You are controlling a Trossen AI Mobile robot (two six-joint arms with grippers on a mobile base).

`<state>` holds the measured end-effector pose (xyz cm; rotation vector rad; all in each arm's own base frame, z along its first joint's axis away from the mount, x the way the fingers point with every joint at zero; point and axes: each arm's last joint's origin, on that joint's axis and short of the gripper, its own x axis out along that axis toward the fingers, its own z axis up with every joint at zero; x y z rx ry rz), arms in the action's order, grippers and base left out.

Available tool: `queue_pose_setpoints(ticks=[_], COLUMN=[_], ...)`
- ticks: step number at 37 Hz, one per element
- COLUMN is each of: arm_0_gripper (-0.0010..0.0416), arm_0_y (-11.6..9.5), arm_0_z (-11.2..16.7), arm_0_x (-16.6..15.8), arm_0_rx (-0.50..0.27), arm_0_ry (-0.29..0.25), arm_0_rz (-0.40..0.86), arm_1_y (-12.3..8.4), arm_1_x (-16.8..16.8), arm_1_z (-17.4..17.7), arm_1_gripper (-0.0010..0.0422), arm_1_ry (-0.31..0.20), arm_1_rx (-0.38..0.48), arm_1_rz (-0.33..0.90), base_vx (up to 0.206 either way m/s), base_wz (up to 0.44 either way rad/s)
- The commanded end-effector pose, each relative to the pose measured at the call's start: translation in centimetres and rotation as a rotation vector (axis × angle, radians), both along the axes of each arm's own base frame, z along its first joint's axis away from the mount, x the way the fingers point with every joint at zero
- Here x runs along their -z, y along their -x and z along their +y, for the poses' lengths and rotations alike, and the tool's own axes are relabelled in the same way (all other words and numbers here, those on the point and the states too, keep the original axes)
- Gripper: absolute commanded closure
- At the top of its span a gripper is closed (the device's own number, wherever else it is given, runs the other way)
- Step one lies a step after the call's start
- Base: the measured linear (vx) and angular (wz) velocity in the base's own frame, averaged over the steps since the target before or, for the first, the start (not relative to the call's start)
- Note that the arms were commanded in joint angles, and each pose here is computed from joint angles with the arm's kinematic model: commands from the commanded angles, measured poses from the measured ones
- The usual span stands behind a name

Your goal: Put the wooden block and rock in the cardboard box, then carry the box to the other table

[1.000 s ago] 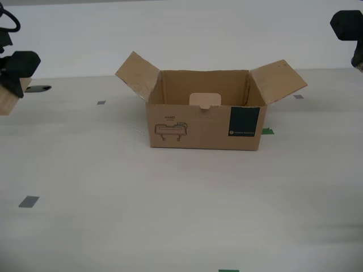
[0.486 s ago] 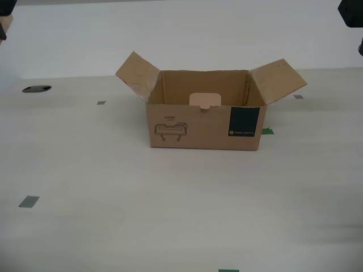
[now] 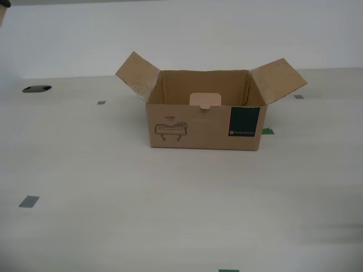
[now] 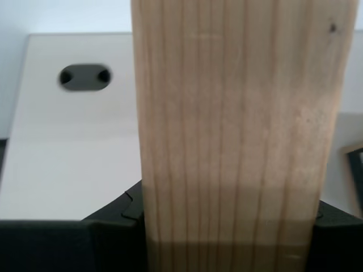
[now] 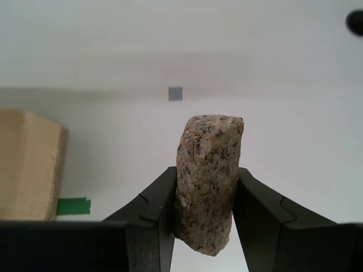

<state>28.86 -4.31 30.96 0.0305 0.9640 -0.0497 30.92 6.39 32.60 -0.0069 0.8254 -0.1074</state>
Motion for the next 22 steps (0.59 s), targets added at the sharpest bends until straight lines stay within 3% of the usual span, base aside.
queue_pose_setpoints(ticks=[1, 8, 22], arm_0_gripper=[0.0407, 0.0407, 0.0407], arm_0_y=[-0.1, -0.3, -0.6], arm_0_z=[0.2, 1.1, 4.4], arm_0_x=[-1.5, -3.2, -4.2], arm_0_rx=[-0.03, -0.113, -0.25], arm_0_ry=[-0.023, -0.095, -0.135], arm_0_rz=[-0.031, -0.095, -0.127], arm_1_y=[-0.1, -0.4, -0.8], arm_1_x=[-0.7, -1.5, -3.6], arm_1_z=[-0.4, -2.0, -6.7], arm_1_gripper=[0.0413, 0.0413, 0.0413], arm_1_ry=[0.017, 0.032, 0.042], arm_1_rx=[0.034, 0.102, 0.263], arm_1_rz=[-0.023, -0.052, -0.115], base_vx=[0.0, 0.0, 0.0], base_wz=[0.0, 0.0, 0.0])
